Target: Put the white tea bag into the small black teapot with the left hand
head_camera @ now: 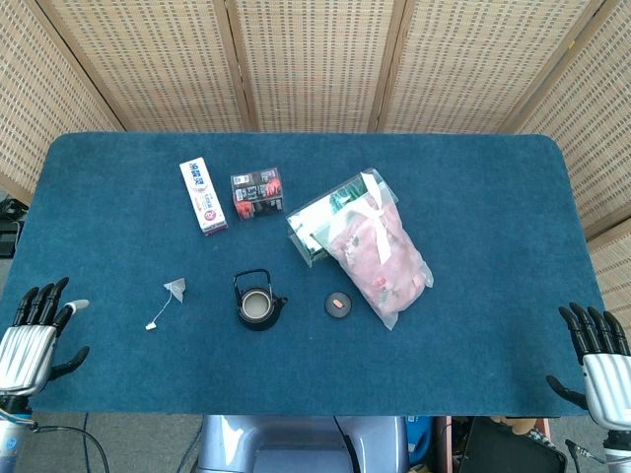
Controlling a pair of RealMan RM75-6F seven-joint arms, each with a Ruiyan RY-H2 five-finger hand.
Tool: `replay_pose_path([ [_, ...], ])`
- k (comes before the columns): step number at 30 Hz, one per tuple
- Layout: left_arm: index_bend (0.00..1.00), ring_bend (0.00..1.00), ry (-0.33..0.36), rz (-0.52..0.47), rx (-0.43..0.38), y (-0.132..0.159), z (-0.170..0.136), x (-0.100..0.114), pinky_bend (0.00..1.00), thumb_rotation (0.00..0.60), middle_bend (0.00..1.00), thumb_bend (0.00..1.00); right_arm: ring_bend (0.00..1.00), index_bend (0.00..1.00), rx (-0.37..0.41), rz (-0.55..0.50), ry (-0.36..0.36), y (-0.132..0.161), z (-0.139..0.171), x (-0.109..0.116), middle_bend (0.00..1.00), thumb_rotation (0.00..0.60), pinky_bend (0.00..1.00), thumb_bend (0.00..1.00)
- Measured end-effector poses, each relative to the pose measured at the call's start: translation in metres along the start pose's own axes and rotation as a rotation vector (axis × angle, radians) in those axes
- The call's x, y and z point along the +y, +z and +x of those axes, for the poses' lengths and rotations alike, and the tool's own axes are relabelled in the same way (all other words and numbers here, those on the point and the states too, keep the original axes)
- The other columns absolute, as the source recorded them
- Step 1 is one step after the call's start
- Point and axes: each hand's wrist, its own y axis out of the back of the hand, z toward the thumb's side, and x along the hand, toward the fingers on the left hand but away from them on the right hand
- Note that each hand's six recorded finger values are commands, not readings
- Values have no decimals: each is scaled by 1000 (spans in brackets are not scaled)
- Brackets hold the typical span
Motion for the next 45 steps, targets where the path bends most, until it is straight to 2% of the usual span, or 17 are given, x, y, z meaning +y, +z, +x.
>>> replay_pose_path([
  [11,342,0,-87,36,-38,11,20,-27,0,600,0,271,11,92,-14,0,-2,-4,3,0,150,600,91,71],
  [21,429,0,-186,43,-59,23,46,-65,0,600,0,272,11,91,-25,3,1,-7,5,0,150,600,91,71],
  [29,453,0,-212,29,-66,32,59,-85,0,600,0,285,11,92,-29,4,2,-7,5,0,150,600,91,71],
  [38,483,0,-226,13,-69,40,68,-97,0,600,0,354,11,92,-45,6,5,-11,8,-1,150,600,91,71],
  [45,507,0,-232,6,-68,43,72,-102,0,600,0,360,11,91,-50,7,7,-12,9,-1,150,600,91,71],
])
